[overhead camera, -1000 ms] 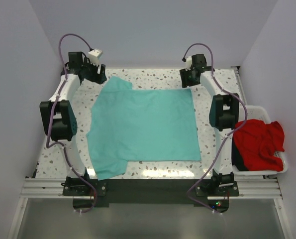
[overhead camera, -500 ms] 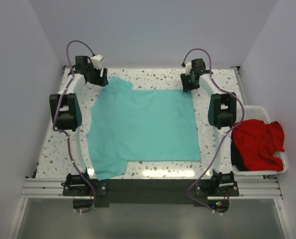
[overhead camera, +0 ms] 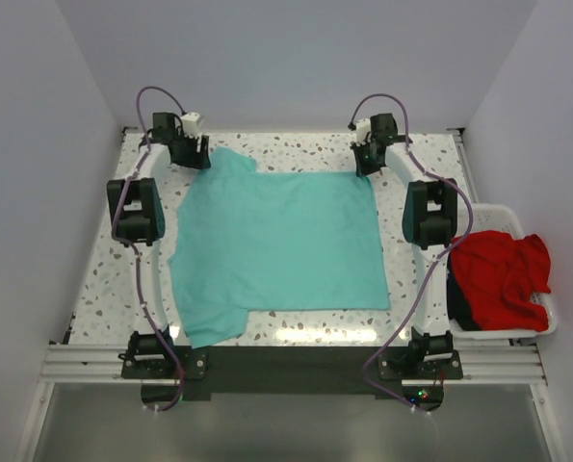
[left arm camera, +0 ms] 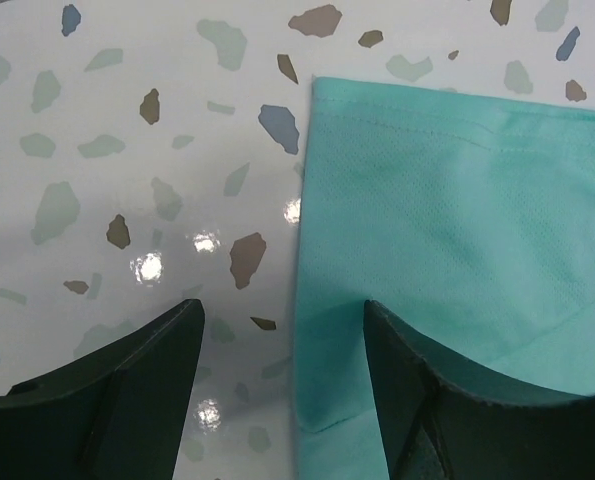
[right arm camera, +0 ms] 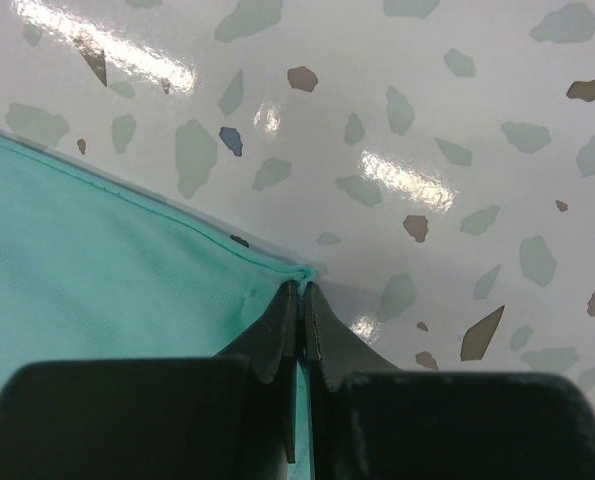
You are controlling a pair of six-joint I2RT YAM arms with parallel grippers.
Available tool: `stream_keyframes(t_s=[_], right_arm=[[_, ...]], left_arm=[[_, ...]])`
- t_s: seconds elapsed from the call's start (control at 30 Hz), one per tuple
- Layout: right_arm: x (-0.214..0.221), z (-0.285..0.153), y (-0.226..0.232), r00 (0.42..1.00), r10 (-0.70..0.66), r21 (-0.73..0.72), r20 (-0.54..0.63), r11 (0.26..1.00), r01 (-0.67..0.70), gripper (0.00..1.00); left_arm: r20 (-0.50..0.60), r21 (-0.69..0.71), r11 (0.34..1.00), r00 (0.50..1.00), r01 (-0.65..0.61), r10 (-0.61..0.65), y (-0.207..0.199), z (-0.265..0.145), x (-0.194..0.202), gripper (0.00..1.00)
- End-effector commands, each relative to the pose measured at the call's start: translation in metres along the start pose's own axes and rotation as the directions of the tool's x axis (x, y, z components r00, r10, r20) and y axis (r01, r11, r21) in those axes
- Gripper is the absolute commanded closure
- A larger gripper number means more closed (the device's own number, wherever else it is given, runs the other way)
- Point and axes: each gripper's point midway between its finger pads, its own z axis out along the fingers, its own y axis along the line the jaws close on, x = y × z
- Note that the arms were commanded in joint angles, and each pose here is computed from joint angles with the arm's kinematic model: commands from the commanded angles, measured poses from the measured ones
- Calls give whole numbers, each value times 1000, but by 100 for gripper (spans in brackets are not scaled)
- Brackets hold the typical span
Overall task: Fold and stack the t-shirts
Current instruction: Fold the tshirt
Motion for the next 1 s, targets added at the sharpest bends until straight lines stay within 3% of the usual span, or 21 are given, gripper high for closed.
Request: stream_keyframes(t_s=[0.0,0.57,0.7,0.87,0.97], right_arm=[[10,3,0,999,-17,-26,-35,1000,16,100],[9,-1,-1,999,-30,-23,-42,999,29,100],[9,-2,0,999,-30,-28,-44,999,28,100],[0,-11,-1,999,-38,-21,-19,999,38,100],[-12,-23,-4,999,-43,-8,14,999,43,100]], left_arm=[[42,20,999,999,25,-26,0,3,-18,31],[-13,53,998,999,31,-30,-26,36,-3,54],[-12,28,999,999,32,-32,-21,36,-4,68],[37,44,999,999,32,-33,-21,26,-22,79],[93,66,998,995,17,-23,-24,12,-42,92]])
